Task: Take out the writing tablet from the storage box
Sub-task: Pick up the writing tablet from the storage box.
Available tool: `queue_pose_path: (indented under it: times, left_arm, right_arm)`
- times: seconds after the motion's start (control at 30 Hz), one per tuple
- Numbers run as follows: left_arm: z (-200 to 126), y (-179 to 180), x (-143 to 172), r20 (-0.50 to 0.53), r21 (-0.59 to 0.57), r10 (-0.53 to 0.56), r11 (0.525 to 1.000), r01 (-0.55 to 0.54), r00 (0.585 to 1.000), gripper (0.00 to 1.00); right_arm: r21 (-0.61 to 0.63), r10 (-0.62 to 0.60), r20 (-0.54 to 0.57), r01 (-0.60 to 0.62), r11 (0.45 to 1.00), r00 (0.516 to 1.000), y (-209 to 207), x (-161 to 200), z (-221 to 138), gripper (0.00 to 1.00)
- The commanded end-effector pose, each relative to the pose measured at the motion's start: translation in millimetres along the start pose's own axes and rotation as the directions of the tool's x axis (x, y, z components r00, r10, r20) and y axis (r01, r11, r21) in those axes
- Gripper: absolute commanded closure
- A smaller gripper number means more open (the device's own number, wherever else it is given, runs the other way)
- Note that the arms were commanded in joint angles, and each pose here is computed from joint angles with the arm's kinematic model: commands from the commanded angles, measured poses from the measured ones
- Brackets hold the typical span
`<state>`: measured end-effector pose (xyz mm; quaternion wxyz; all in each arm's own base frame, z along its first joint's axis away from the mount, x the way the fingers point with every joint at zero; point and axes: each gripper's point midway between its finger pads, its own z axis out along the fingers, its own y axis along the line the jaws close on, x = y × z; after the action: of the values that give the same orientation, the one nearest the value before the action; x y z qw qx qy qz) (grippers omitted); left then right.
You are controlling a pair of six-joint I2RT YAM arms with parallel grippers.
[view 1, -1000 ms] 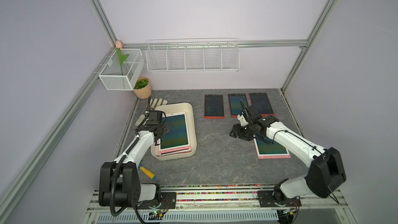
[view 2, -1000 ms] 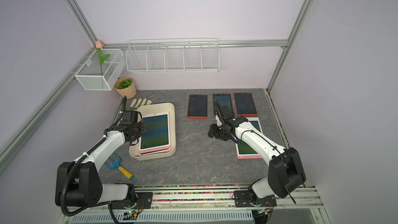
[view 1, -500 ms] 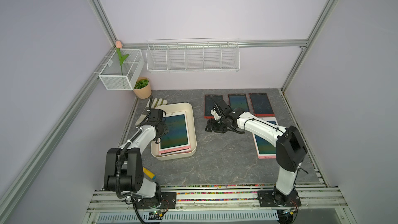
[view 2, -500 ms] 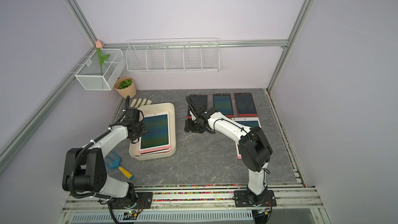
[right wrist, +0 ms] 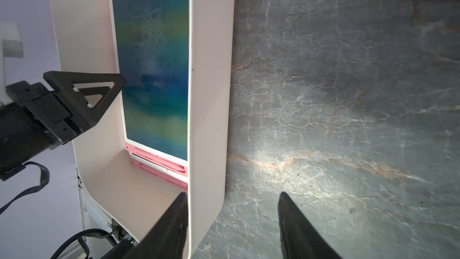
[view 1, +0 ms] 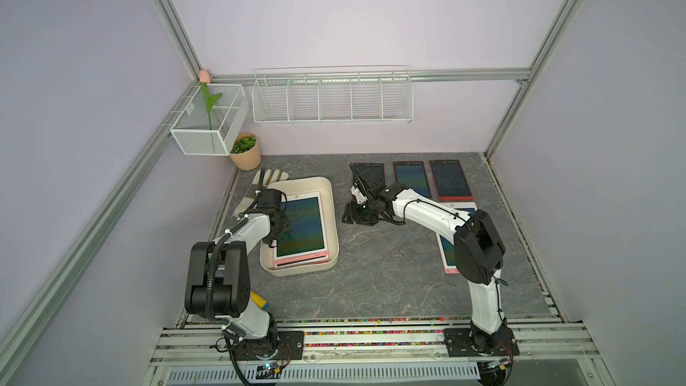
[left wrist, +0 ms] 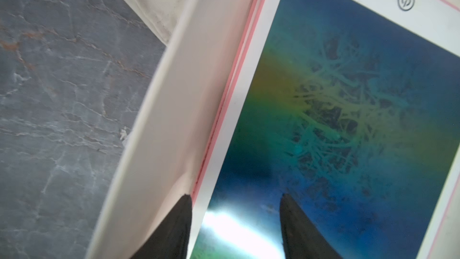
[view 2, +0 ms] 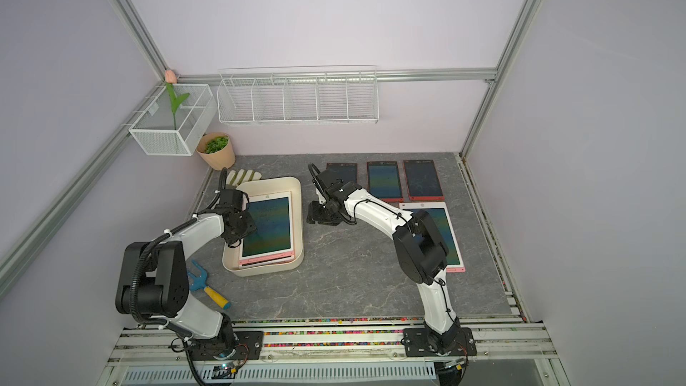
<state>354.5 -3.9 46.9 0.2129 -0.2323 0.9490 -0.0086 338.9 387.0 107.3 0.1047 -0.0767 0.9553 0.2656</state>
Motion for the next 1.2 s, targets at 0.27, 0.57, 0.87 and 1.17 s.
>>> queue_pose_path:
  times: [0.27, 0.57, 0.87, 1.17]
  left_arm:
    - [7.2, 3.9, -9.7, -0.011, 0.008, 0.028, 1.000, -0.028, 1.000, 0.45]
    - [7.9, -0.6, -6.2, -0.022, 0.038, 0.028, 0.999, -0.027, 0.999, 0.46]
    - [7.0, 4.4, -6.6, -0.023, 0.012, 0.031, 0.999, -0.031, 0.999, 0.48]
    - [-4.4, 16.1, -21.0, 0.005, -0.048, 0.027, 0.998, -0.027, 1.000, 0.47]
  right_arm:
    - [-0.006, 0.019, -0.024, -0.019, 1.000, 1.000, 11.6, -4.8, 27.6, 0.43]
    - [-0.024, 0.014, -0.035, -0.015, 1.000, 0.999, 18.7, -9.6, 39.9, 0.43]
    - [-0.031, 0.009, -0.037, -0.010, 0.999, 0.999, 26.2, -11.0, 49.2, 0.45]
    - [-0.045, 0.003, -0.042, -0.005, 0.999, 0.999, 29.7, -10.4, 50.3, 0.45]
